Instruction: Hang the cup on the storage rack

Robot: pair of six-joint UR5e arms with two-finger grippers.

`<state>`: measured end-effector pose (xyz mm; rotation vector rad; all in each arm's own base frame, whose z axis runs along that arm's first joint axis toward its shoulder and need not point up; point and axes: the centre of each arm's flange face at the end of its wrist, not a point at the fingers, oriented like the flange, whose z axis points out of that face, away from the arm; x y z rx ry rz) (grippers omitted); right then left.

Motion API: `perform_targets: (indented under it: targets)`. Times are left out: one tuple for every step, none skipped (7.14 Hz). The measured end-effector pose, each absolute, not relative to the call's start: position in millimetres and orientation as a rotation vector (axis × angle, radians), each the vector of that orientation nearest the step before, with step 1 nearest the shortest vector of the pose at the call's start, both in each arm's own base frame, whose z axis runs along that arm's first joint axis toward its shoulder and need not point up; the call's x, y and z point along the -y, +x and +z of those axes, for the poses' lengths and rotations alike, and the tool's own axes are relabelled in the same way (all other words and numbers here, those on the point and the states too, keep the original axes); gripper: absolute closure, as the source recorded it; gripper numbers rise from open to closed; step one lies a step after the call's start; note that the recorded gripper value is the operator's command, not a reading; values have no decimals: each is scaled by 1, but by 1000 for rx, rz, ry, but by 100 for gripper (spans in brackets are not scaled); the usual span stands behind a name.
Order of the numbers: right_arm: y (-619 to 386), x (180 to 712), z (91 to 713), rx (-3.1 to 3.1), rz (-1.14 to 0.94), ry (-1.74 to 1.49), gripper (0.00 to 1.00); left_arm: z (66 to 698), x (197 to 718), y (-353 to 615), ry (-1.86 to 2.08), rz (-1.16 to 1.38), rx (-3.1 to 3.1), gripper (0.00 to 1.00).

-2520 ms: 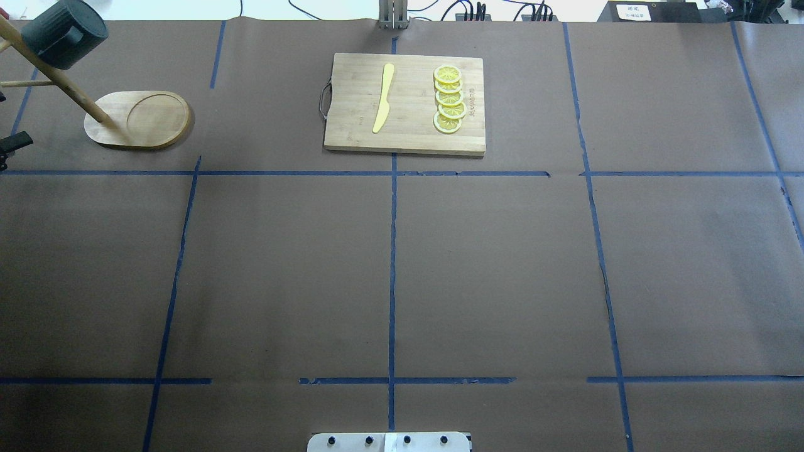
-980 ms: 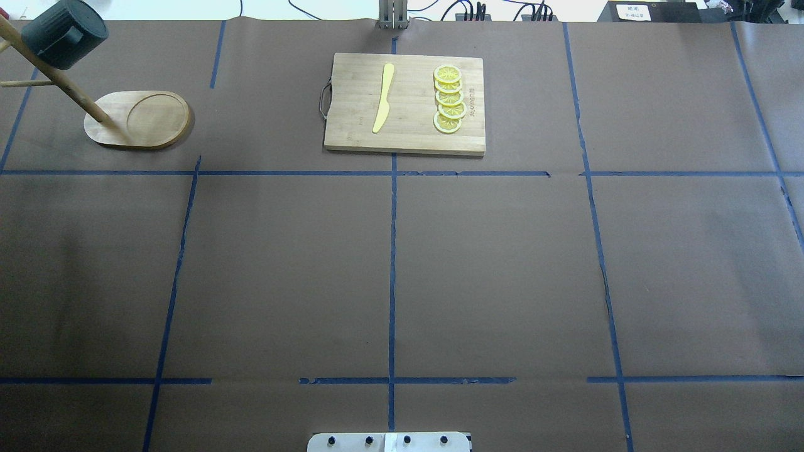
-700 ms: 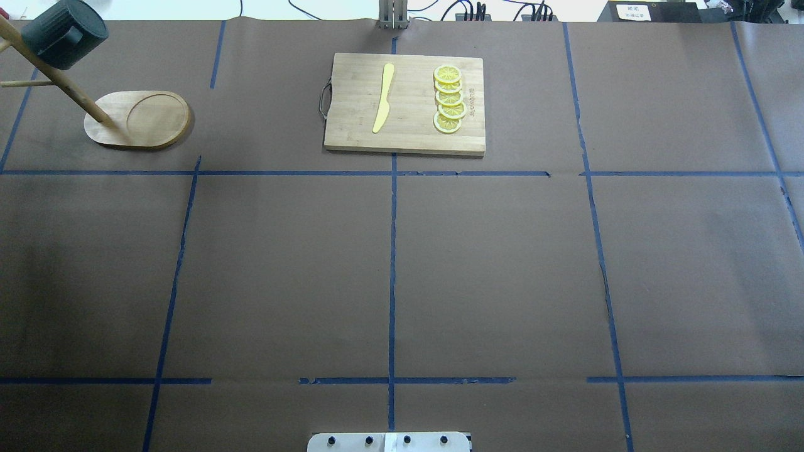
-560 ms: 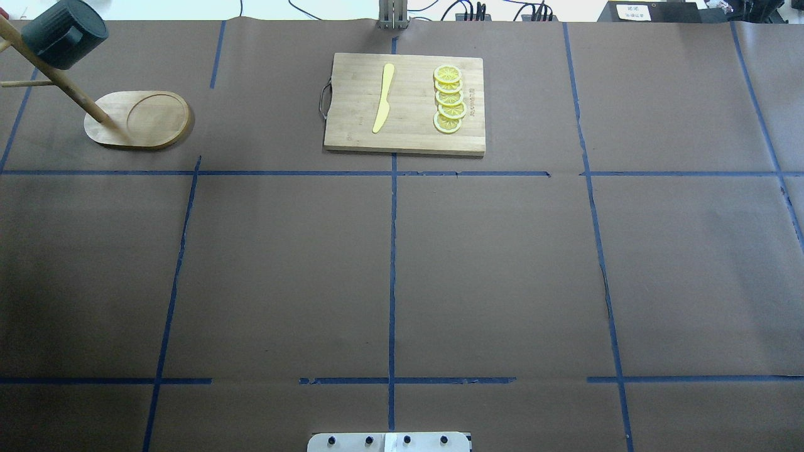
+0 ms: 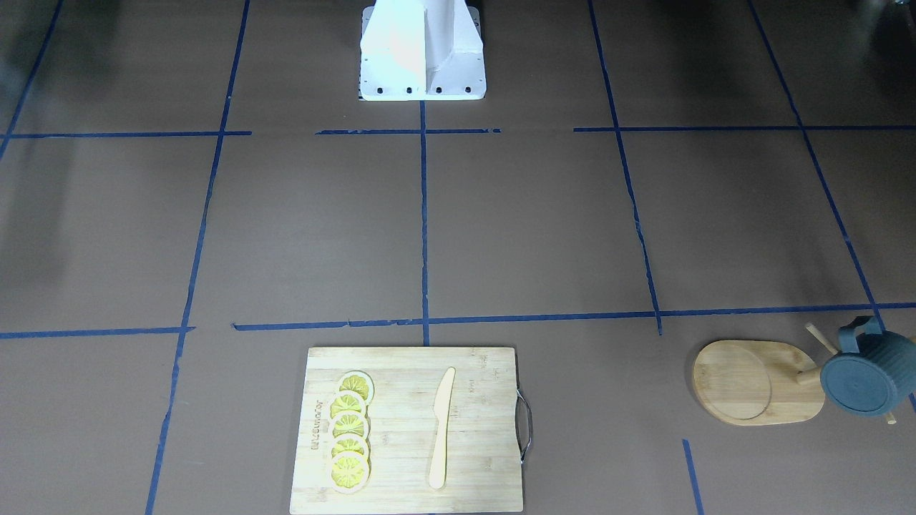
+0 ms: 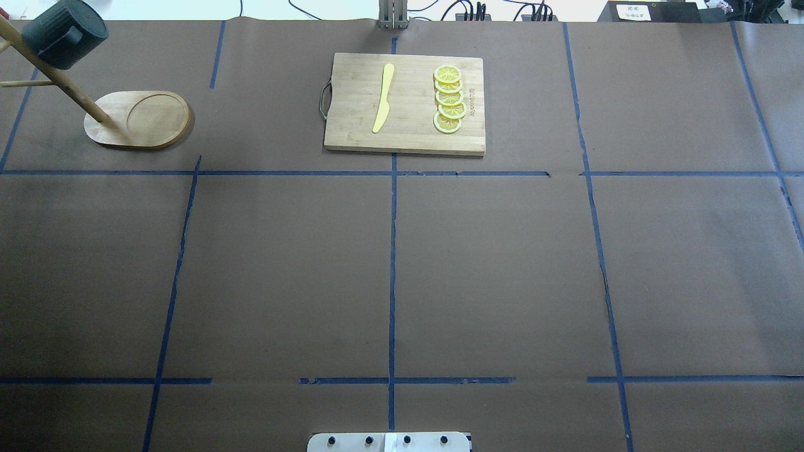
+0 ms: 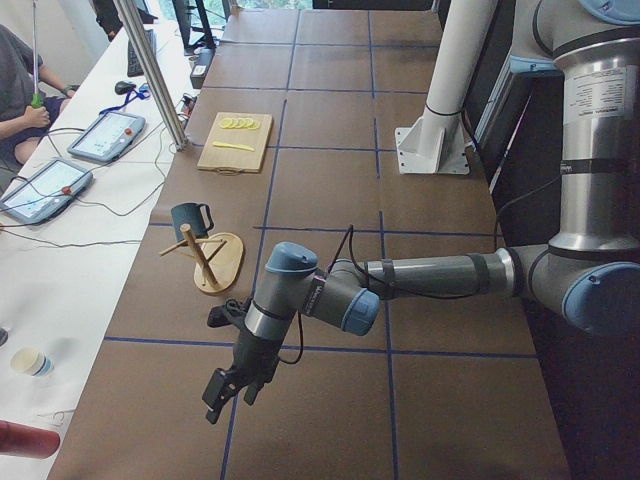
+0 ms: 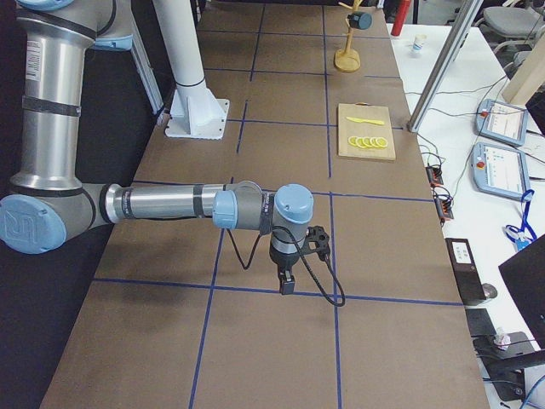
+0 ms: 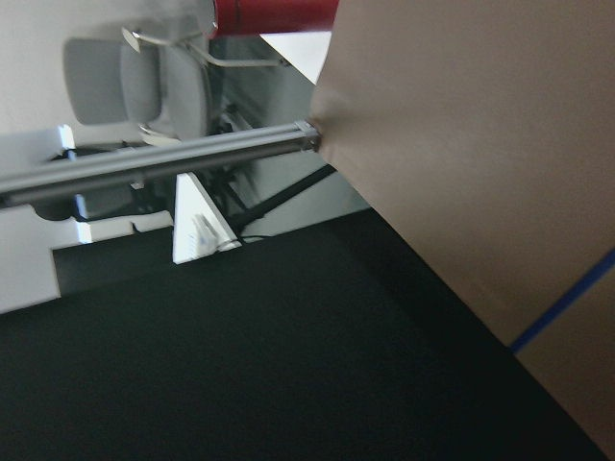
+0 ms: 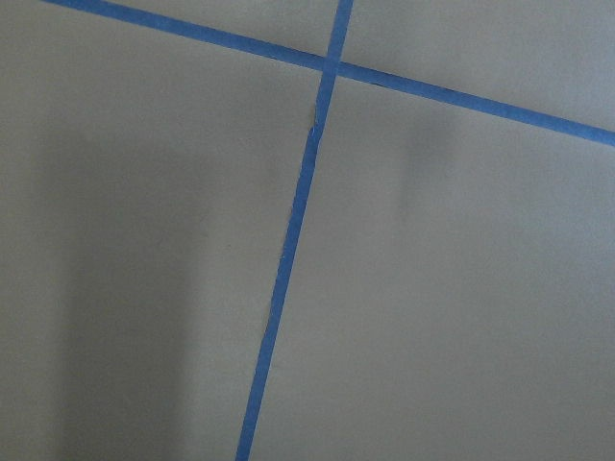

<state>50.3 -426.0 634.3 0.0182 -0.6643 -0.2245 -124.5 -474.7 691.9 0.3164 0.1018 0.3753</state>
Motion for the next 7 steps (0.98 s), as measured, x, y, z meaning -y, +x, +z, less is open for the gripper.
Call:
perform_targets:
  targets:
    - [50,426,634,664,-224,18,0,698,465,-113,239,156,-343,0]
    - [50,426,635,664,-223,16,0,697,460,-98,148,-4,-549,0]
    - [50,426,636,665,-222,14,0,688,457,-89,53,-84,-669,0]
    - [50,425,636,666,-221,12,0,675,455,-83,3,-110,-721,0]
    - [50,425,637,666,-220,10,0,664,453,-78,-7,-100,-739,0]
    - [50,425,639,667,-218,7,0,661,448,-73,-5,-50,-745,0]
    - [50,425,639,668,-218,6,0,660,445,-71,-2,9,-747,0]
